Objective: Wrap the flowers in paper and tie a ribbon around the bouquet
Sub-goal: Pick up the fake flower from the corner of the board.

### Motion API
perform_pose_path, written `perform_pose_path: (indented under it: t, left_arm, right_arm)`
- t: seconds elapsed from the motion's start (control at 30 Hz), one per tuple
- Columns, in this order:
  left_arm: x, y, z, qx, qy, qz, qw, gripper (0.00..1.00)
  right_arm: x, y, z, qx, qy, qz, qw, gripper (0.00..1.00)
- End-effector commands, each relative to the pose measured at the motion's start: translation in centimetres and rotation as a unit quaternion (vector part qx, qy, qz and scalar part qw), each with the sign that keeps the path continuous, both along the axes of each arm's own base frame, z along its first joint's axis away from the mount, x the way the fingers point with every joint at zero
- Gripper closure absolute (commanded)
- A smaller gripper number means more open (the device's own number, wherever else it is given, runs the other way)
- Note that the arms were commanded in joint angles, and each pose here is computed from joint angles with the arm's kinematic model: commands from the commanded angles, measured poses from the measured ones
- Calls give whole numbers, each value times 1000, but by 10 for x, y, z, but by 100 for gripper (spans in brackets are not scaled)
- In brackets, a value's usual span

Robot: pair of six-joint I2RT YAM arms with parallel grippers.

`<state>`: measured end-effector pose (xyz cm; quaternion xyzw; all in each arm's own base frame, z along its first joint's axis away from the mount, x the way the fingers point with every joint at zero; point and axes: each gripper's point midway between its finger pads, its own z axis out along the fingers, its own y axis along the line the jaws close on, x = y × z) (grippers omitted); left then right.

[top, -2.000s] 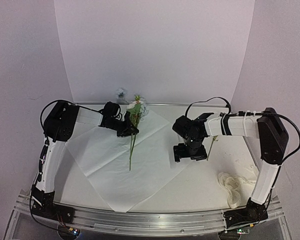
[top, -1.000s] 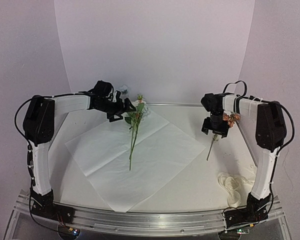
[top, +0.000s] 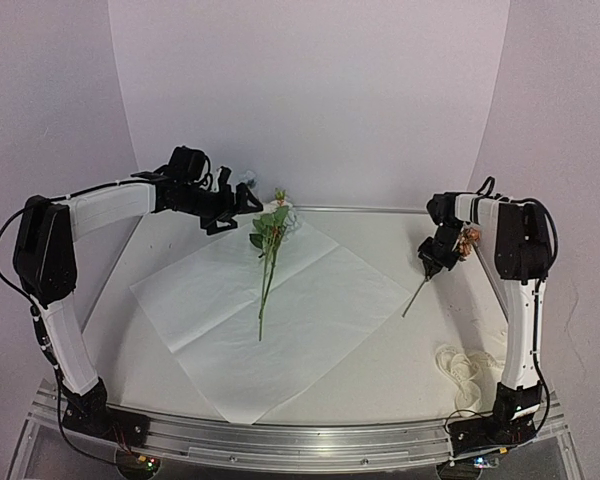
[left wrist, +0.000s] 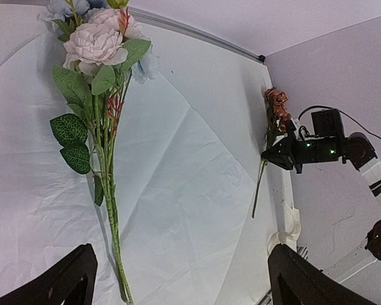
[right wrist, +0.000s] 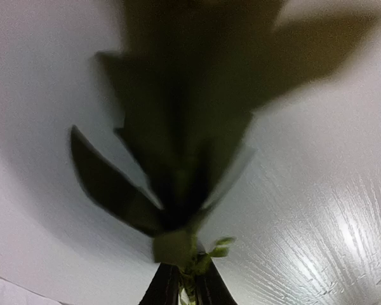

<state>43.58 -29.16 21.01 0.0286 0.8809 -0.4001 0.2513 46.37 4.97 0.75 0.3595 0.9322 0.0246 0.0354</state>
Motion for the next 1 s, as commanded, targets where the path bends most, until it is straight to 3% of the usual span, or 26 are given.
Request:
perform_pose_path:
  t: [0.0, 0.63, 0.77, 0.97]
  left_arm:
    - [-7, 2, 9, -13, 3, 0, 1000, 4]
    - [-21, -5, 4, -60, 7, -20, 998, 5]
    - [-24, -8, 2, -71, 11, -26, 997, 5]
    - [-40, -21, 6, -92, -5, -62, 994, 6]
  right_arm:
    - [-6, 5, -10, 8, 15, 20, 1000, 98]
    - [-41, 39, 98, 17, -99, 90, 991, 100]
    - [-48, 70, 115, 40, -136, 100, 985, 100]
    - [-49, 156, 144, 108, -207, 135, 963, 100]
